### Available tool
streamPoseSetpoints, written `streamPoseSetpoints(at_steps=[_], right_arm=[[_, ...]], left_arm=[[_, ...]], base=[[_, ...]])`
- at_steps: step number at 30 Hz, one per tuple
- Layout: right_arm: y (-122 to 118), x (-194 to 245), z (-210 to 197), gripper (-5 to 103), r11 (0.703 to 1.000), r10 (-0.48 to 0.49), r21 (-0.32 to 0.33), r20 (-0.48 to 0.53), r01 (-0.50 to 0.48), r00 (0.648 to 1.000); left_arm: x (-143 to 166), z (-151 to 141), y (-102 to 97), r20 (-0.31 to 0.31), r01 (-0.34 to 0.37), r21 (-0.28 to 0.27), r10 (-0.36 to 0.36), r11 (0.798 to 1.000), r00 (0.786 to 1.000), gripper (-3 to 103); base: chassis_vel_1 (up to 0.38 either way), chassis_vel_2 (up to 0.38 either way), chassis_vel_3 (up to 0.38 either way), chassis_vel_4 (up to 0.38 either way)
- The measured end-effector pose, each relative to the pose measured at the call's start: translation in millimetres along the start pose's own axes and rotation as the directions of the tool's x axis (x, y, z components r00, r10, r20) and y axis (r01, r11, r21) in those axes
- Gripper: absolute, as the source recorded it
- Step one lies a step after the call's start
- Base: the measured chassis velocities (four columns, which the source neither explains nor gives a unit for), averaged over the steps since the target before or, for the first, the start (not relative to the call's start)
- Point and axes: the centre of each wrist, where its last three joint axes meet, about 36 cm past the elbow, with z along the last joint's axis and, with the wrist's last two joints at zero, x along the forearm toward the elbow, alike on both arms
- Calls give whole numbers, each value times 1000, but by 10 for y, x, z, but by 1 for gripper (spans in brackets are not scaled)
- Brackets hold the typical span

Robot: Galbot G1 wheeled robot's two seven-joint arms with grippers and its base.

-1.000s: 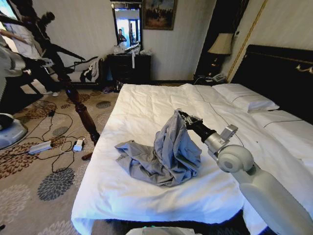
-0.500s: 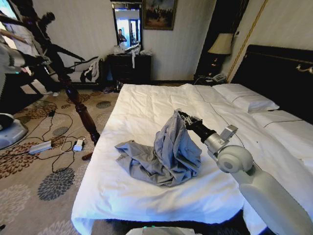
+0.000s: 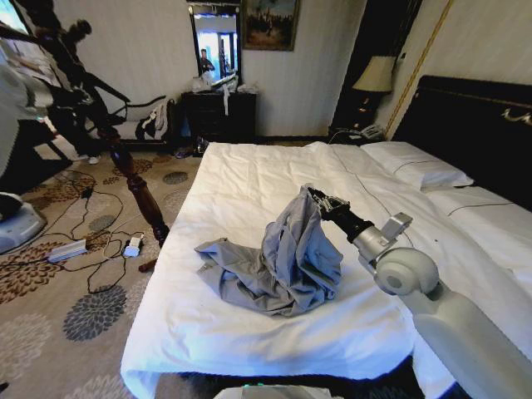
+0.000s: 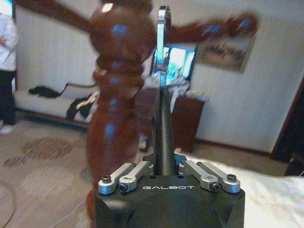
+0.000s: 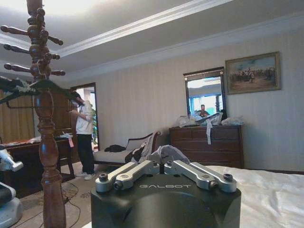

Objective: Pick up the clothes from the bed and hang them on the clothes hanger.

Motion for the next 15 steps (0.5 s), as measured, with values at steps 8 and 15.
streamPoseSetpoints(at_steps=[8, 15], right_arm=[[22, 25, -35, 0, 1000, -5, -1, 4, 5, 1000], [8, 64, -26, 0, 1000, 14, -18, -10, -14, 1000]], left_arm=[[218, -89, -264, 83, -105, -31, 108, 994, 991, 16], [493, -66, -494, 137, -210, -49, 215, 976, 967, 16]], base=[[0, 0, 0, 0], [0, 0, 0, 0]])
